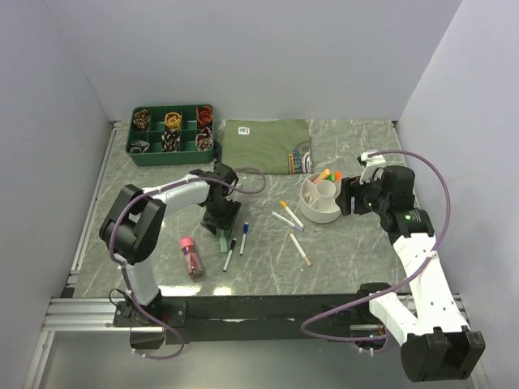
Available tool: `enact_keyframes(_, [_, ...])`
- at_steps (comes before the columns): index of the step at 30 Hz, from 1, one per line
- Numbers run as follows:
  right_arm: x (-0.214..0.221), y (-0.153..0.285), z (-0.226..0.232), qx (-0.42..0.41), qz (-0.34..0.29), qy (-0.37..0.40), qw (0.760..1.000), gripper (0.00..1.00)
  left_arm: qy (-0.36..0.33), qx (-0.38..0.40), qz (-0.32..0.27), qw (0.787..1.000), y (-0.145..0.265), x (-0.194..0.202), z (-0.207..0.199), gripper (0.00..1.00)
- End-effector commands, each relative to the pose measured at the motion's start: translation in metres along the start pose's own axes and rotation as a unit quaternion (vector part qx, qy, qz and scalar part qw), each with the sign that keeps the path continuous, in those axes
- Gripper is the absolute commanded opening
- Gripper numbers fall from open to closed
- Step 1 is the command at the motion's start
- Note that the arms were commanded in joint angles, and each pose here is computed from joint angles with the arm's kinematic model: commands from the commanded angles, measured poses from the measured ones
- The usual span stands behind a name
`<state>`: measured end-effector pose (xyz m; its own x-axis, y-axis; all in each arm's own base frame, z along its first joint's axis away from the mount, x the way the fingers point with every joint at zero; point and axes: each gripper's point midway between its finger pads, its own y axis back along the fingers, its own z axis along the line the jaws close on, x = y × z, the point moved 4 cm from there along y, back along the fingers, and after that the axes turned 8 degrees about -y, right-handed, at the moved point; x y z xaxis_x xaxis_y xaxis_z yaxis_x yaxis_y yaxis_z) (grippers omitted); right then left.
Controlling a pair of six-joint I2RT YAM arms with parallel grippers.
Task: Sort the stationery into containers
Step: Pick up the pen from the center of the board, then place the pen in the storage box.
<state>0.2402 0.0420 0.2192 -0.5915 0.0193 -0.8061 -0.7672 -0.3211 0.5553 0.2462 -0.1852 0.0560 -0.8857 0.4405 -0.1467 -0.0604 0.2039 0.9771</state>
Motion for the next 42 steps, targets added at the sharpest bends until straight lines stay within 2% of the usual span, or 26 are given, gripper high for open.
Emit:
enact_keyframes(1, [-0.006, 0.004, 0.002, -0.001, -0.014, 0.015, 1.000, 0.76, -0.004, 0.013, 0.065, 0.998, -0.036, 0.017, -0.012, 0.54])
enact_keyframes(8, [-0.002, 0.005, 0.000, 0.003, -0.014, 0.018, 1.000, 0.76, 0.004, 0.003, 0.084, 0.996, -0.045, 0.021, -0.009, 0.40])
enact_keyframes(10, [-0.003, 0.003, 0.000, 0.002, -0.015, 0.016, 1.000, 0.77, -0.002, 0.013, 0.079, 0.997, -0.043, 0.015, -0.010, 0.26])
enact_keyframes(11, [-0.006, 0.004, 0.001, 0.001, -0.020, 0.018, 1.000, 0.76, -0.003, 0.017, 0.078, 0.997, -0.043, 0.012, -0.009, 0.15])
enact_keyframes(14, [-0.015, 0.005, 0.001, 0.005, -0.031, 0.021, 0.999, 0.76, -0.020, 0.052, 0.065, 0.996, -0.033, -0.004, -0.009, 0.03])
enact_keyframes(15, [-0.018, 0.006, -0.001, 0.009, -0.034, 0.025, 0.999, 0.76, -0.024, 0.063, 0.058, 0.996, -0.028, -0.011, -0.009, 0.01])
enact_keyframes(16, [-0.020, 0.007, -0.001, 0.011, -0.034, 0.026, 0.999, 0.77, -0.046, 0.073, 0.029, 0.996, -0.014, -0.035, -0.009, 0.01])
enact_keyframes(17, [-0.024, 0.009, -0.001, 0.013, -0.038, 0.030, 0.999, 0.76, -0.053, 0.084, 0.048, 0.994, -0.004, -0.034, -0.011, 0.01])
enact_keyframes(18, [-0.026, 0.010, -0.001, 0.015, -0.040, 0.031, 0.999, 0.76, -0.068, 0.096, 0.042, 0.992, 0.005, -0.043, -0.014, 0.01])
enact_keyframes(19, [-0.027, 0.010, -0.002, 0.019, -0.040, 0.033, 0.998, 0.76, -0.096, 0.104, 0.007, 0.990, 0.028, -0.068, -0.018, 0.01])
enact_keyframes(21, [-0.030, 0.013, -0.002, 0.021, -0.046, 0.034, 0.998, 0.77, -0.126, 0.124, -0.003, 0.984, 0.054, -0.080, -0.025, 0.01])
enact_keyframes(22, [-0.031, 0.013, -0.002, 0.023, -0.047, 0.032, 0.998, 0.76, -0.153, 0.126, -0.051, 0.979, 0.080, -0.106, -0.031, 0.01])
enact_keyframes(25, [-0.030, 0.014, -0.003, 0.028, -0.054, 0.024, 0.998, 0.76, -0.187, 0.161, -0.130, 0.960, 0.116, -0.140, -0.051, 0.01])
enact_keyframes(27, [-0.028, 0.014, -0.004, 0.032, -0.058, 0.016, 0.998, 0.76, -0.218, 0.212, -0.182, 0.935, 0.131, -0.155, -0.069, 0.01])
enact_keyframes(28, [-0.027, 0.014, -0.006, 0.035, -0.059, 0.012, 0.998, 0.76, -0.240, 0.221, -0.233, 0.916, 0.129, -0.172, -0.077, 0.01])
enact_keyframes(30, [-0.024, 0.013, -0.008, 0.039, -0.059, 0.003, 0.997, 0.76, -0.280, 0.269, -0.301, 0.871, 0.151, -0.177, -0.098, 0.01])
enact_keyframes(31, [-0.025, 0.015, -0.014, 0.051, -0.060, -0.006, 0.997, 0.76, -0.314, 0.276, -0.375, 0.827, 0.161, -0.188, -0.106, 0.01])
enact_keyframes(32, [-0.024, 0.016, -0.016, 0.054, -0.056, -0.009, 0.997, 0.76, -0.334, 0.285, -0.407, 0.801, 0.167, -0.188, -0.113, 0.01])
enact_keyframes(33, [-0.024, 0.016, -0.019, 0.060, -0.053, -0.007, 0.997, 0.76, -0.354, 0.314, -0.416, 0.777, 0.151, -0.175, -0.122, 0.01])
enact_keyframes(34, [-0.028, 0.018, -0.020, 0.064, -0.056, -0.004, 0.996, 0.76, -0.401, 0.300, -0.495, 0.710, 0.178, -0.185, -0.133, 0.01])
enact_keyframes(35, [-0.028, 0.018, -0.021, 0.068, -0.053, -0.003, 0.996, 0.76, -0.419, 0.295, -0.519, 0.684, 0.179, -0.186, -0.139, 0.01])
enact_keyframes(36, [-0.029, 0.019, -0.022, 0.070, -0.055, 0.001, 0.996, 0.75, -0.429, 0.305, -0.524, 0.669, 0.171, -0.180, -0.148, 0.01])
enact_keyframes(37, [-0.030, 0.019, -0.022, 0.071, -0.055, 0.004, 0.996, 0.76, -0.444, 0.303, -0.547, 0.642, 0.173, -0.188, -0.155, 0.01])
enact_keyframes(39, [-0.029, 0.020, -0.023, 0.073, -0.055, 0.006, 0.996, 0.76, -0.436, 0.321, -0.547, 0.638, 0.167, -0.191, -0.166, 0.01])
enact_keyframes(41, [-0.026, 0.019, -0.023, 0.071, -0.052, 0.003, 0.996, 0.75, -0.438, 0.326, -0.560, 0.623, 0.158, -0.198, -0.177, 0.01])
enact_keyframes(42, [-0.025, 0.019, -0.022, 0.071, -0.050, 0.002, 0.996, 0.75, -0.430, 0.329, -0.565, 0.623, 0.156, -0.199, -0.180, 0.01])
